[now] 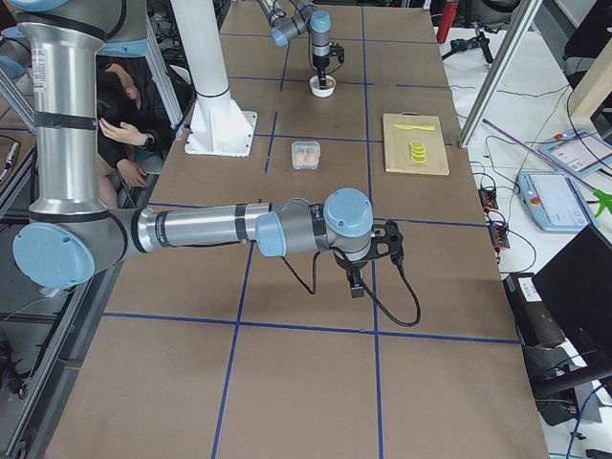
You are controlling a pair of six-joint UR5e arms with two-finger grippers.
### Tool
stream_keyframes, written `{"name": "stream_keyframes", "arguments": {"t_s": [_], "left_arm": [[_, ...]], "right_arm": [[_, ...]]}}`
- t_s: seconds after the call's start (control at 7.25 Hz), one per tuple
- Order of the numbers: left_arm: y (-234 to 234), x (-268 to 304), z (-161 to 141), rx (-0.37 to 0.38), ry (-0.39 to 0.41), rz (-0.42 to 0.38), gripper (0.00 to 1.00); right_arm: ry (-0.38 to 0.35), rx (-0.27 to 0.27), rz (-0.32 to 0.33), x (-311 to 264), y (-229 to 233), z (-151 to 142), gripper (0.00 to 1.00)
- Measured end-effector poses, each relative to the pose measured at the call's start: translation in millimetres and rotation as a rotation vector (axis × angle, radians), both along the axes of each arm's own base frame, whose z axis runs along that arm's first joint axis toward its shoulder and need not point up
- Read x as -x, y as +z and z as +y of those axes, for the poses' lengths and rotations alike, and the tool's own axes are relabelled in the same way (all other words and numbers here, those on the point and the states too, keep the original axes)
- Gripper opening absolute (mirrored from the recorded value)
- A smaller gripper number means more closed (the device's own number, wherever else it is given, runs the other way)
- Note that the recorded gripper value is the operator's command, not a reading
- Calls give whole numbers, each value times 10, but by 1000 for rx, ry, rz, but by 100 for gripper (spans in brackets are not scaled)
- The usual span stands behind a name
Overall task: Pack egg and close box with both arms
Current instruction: 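Lower the left gripper into the bowl and close it on the egg, then lift the brown egg out of the bowl with the left gripper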
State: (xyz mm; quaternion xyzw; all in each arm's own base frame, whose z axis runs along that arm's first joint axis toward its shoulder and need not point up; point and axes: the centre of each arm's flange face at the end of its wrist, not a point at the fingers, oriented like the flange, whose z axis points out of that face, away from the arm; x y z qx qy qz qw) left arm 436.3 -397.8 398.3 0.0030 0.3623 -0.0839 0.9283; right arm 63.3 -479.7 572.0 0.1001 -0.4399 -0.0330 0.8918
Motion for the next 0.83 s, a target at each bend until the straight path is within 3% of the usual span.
{"name": "stream_keyframes", "arguments": {"t_s": [0.83], "left_arm": [[43,85,-121,5,-24,-10,74]], "right_arm": [[0,4,0,-2,17,2,100]]}}
